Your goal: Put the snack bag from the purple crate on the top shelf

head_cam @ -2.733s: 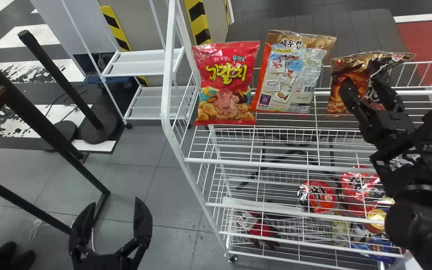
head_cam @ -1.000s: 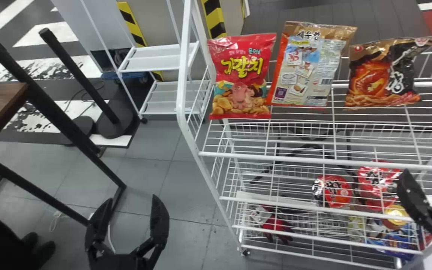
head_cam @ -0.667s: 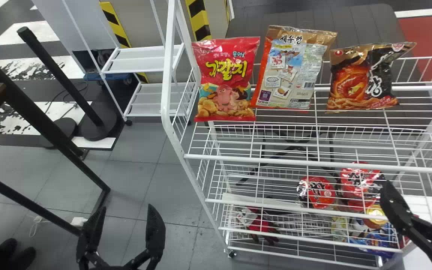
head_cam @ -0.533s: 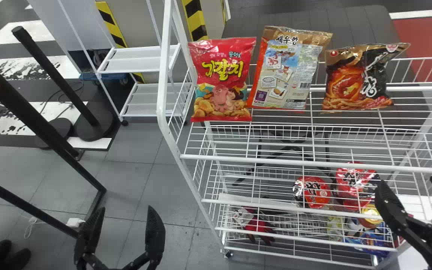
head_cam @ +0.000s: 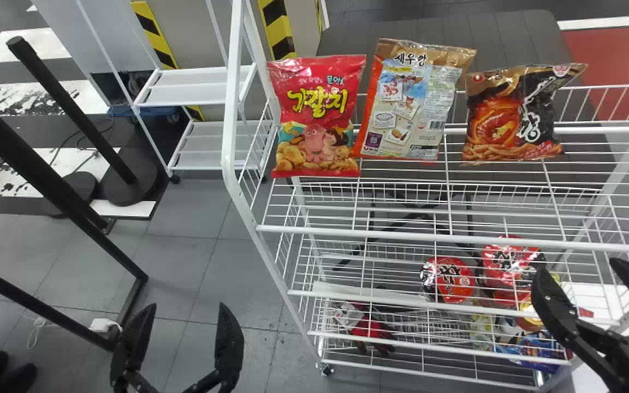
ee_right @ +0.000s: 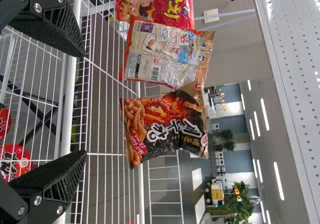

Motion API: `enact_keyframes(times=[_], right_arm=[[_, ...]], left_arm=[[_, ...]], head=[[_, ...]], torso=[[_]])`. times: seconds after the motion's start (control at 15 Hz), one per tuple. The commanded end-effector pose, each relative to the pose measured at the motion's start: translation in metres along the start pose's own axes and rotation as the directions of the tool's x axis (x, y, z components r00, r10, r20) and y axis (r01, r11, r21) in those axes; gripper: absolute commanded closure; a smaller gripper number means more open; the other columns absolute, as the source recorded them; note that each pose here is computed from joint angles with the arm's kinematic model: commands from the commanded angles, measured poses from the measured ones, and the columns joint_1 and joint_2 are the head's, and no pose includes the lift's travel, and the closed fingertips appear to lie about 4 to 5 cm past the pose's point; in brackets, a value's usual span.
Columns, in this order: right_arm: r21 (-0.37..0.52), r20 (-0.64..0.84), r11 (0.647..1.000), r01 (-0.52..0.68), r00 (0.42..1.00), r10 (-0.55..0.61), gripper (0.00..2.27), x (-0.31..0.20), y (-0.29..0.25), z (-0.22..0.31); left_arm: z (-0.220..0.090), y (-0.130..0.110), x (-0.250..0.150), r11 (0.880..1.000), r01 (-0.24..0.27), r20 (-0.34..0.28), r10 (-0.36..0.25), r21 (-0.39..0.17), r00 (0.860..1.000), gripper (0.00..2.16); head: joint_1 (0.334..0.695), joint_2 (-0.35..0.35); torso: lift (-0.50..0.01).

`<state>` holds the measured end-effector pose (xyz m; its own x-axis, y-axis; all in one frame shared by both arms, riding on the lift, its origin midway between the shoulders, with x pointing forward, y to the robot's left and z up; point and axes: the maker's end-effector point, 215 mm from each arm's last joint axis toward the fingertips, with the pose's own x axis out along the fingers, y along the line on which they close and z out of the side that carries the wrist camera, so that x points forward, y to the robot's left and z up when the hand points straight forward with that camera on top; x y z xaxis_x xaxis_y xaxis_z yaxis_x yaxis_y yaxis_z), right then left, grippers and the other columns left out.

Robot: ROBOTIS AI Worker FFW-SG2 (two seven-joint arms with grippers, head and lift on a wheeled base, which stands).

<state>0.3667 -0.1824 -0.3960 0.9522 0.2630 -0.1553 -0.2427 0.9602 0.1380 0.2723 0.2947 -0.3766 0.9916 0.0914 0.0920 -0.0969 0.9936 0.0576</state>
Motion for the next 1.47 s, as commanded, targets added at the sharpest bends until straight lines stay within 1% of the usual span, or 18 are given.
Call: enact_keyframes(times=[0.0,0.07,0.27,1.0,1.13,1.4], right_arm=[[-0.013,0.047,1.000,-0.011,0.999,0.011,0.14,-0.002,0.003,0.011],[-0.015,0.043,1.000,-0.013,0.999,0.013,0.14,-0.003,0.005,0.009],[-0.016,0.036,1.000,-0.014,0.999,0.014,0.14,-0.005,0.005,0.003],[-0.018,0.038,0.999,-0.037,0.999,0.038,0.14,-0.005,0.012,0.003],[-0.014,0.033,0.999,-0.049,0.998,0.050,0.14,-0.005,0.021,0.001],[-0.011,0.028,0.998,-0.056,0.998,0.056,0.14,-0.004,0.027,-0.003]], left_arm=[[-0.004,-0.002,0.000,1.000,0.006,-0.019,-0.006,0.008,1.000,0.09],[-0.006,-0.003,0.000,1.000,0.006,-0.029,-0.006,0.010,1.000,0.09],[-0.006,-0.004,0.000,1.000,0.003,-0.034,-0.003,0.009,0.999,0.09],[-0.008,-0.012,-0.004,1.000,0.003,-0.040,-0.002,0.011,0.999,0.09],[-0.008,-0.012,-0.004,1.000,0.003,-0.040,-0.002,0.011,0.999,0.09],[-0.007,-0.011,-0.008,1.000,0.007,-0.043,-0.006,0.017,0.999,0.09]], head=[[0.695,0.205],[0.695,0.205],[0.695,0.206],[0.695,0.208],[0.695,0.206],[0.695,0.226]], torso=[[0.000],[0.000],[0.000],[0.000],[0.000],[0.000]])
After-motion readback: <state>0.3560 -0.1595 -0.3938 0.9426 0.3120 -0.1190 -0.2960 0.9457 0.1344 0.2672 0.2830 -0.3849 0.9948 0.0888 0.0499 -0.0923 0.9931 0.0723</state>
